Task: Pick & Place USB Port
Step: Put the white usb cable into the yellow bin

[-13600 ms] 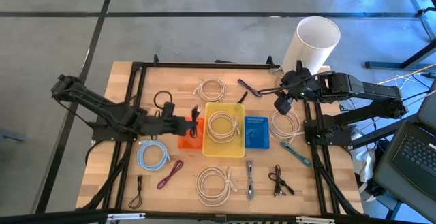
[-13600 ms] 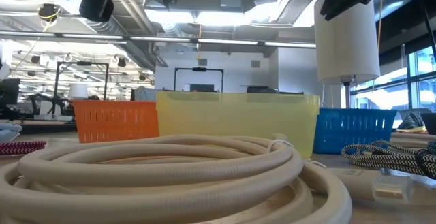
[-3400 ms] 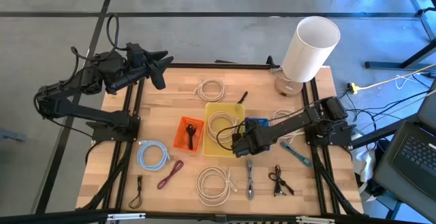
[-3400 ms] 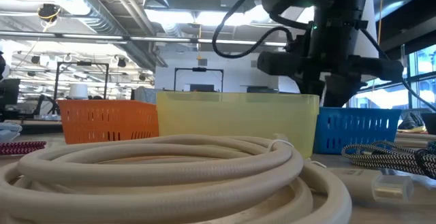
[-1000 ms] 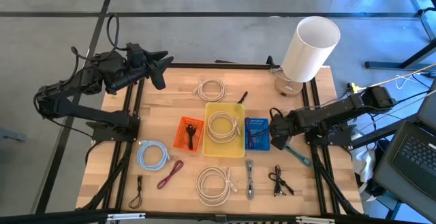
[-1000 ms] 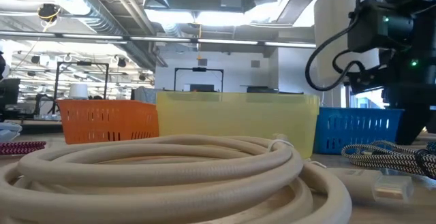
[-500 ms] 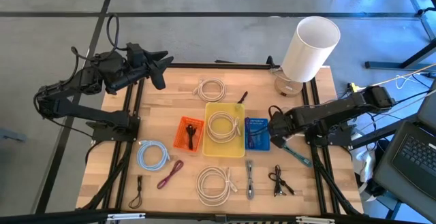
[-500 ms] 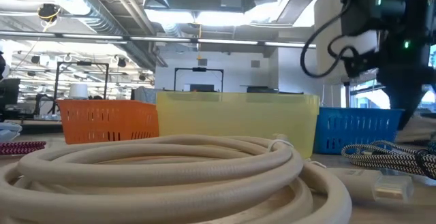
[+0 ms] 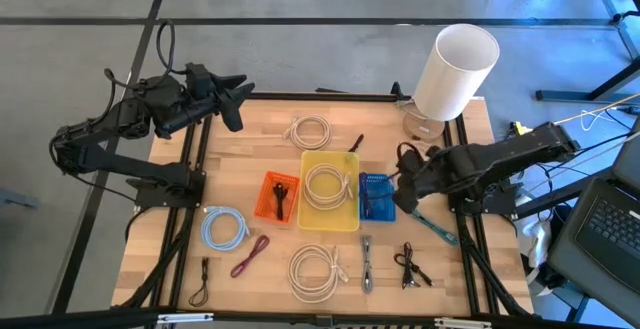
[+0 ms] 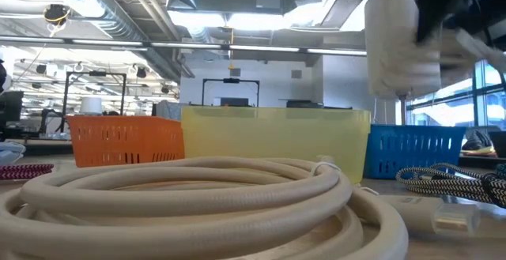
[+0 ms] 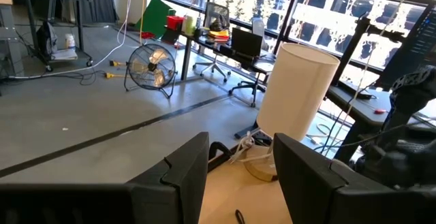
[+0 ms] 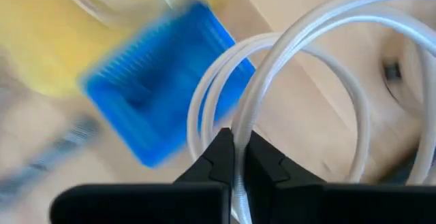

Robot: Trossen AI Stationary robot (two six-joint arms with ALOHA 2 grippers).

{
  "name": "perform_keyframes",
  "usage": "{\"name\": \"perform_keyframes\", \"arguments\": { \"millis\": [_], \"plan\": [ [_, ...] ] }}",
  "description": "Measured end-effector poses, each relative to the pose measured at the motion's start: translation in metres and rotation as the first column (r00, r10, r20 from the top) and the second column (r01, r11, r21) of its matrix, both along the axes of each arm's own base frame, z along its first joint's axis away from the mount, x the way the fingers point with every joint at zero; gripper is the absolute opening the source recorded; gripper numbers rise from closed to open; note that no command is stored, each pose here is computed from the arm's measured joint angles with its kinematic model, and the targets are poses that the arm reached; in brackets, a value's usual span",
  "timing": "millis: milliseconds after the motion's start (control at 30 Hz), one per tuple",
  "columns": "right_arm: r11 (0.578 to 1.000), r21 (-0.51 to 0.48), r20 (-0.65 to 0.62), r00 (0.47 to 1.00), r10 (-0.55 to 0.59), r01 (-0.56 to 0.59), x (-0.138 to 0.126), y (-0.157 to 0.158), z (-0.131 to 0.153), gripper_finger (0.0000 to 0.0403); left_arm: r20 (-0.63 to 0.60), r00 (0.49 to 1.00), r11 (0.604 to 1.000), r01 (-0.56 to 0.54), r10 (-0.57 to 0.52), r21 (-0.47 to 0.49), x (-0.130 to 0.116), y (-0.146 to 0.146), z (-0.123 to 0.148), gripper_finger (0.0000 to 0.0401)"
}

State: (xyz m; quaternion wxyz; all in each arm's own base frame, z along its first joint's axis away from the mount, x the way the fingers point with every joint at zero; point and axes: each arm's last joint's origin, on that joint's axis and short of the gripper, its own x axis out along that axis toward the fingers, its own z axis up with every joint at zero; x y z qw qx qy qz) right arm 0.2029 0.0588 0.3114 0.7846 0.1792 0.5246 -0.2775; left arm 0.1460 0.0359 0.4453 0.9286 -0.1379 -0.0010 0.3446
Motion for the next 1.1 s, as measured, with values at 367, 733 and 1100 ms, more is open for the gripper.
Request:
{"name": "perform_keyframes", "arguments": {
  "millis": [367, 733, 1100],
  "plan": [
    [0.987, -0.146, 0.436, 0.892, 0.122, -0.063, 0.039, -0.006, 0.076, 0.0014, 0.000, 1.000, 1.000, 0.000, 0.000, 0.000, 0.000, 0.000, 0.000, 0.0158],
    [0.924, -0.162, 0.350, 0.855, 0.383, -0.347, 0.120, -0.026, 0.066, 0.0014, 0.000, 1.000, 1.000, 0.000, 0.000, 0.000, 0.000, 0.000, 0.000, 0.0158],
    [0.862, 0.036, 0.130, 0.858, 0.497, -0.506, 0.176, -0.036, -0.016, 0.0014, 0.000, 1.000, 1.000, 0.000, 0.000, 0.000, 0.000, 0.000, 0.000, 0.0158]
  ]
}}
